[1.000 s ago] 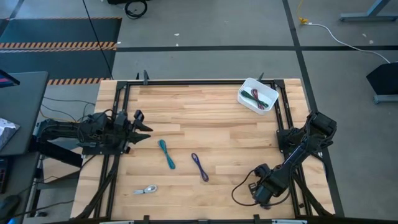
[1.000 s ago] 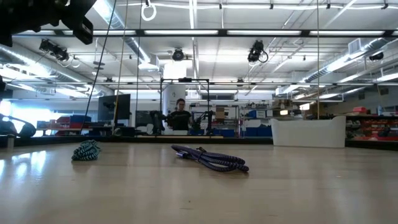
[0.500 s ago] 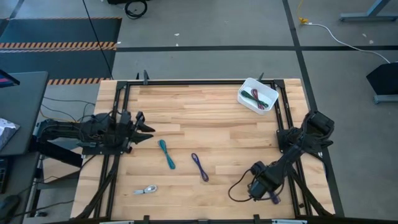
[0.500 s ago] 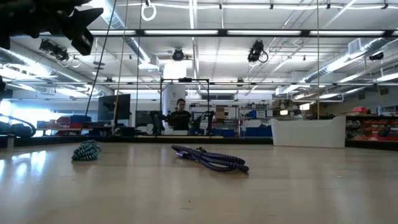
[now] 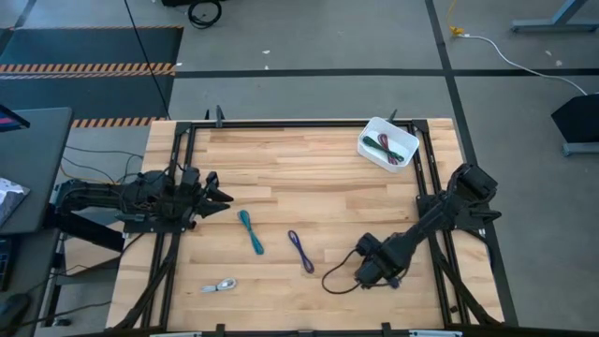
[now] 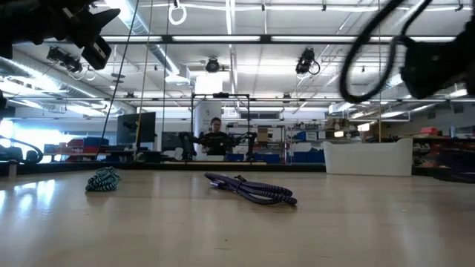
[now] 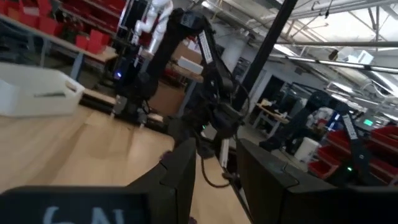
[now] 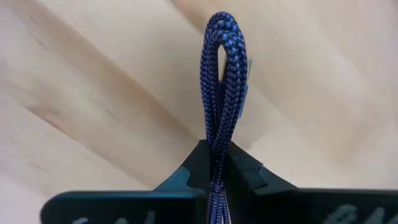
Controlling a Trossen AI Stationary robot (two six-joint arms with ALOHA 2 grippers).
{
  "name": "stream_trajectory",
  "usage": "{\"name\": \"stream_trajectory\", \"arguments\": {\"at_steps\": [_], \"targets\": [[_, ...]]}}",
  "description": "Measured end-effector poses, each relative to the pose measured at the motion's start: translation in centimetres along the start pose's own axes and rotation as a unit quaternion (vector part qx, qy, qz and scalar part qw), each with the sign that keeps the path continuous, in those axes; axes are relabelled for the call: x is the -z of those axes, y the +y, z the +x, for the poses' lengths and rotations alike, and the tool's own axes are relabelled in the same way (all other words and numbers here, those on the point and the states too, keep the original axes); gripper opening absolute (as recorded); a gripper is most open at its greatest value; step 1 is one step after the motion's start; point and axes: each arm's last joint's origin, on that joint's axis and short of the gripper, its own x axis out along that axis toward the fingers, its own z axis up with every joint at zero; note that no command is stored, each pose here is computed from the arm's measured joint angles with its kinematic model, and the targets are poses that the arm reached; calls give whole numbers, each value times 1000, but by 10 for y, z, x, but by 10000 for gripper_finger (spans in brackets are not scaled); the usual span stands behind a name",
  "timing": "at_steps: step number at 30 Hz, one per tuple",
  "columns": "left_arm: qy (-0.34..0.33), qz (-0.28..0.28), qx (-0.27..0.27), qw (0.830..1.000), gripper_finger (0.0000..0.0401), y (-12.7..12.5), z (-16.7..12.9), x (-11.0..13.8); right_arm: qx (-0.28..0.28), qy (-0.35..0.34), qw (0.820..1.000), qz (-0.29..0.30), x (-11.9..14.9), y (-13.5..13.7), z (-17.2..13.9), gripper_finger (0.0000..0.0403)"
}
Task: Pick and place USB-C Cables
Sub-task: Put the blue charger cable into the white bin
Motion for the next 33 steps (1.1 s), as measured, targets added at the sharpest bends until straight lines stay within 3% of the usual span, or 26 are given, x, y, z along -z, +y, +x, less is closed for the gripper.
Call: {"name": "stream_trajectory", "arguments": {"at_steps": [14,22,29,33], "targets": [[28,-21,-6,999,126,2,0,5,-8,-23,995,-101,-70,-2,-15,22],[31,-23,-8,999,126,2,0,6,64,-53,988,-132,-125,-23,-40,21],[38,-24,-9,999,126,3,0,7,167,-39,975,-140,-172,-63,-62,21],[44,-7,-12,999,126,3,0,8,186,-21,972,-144,-197,-86,-67,21]]}}
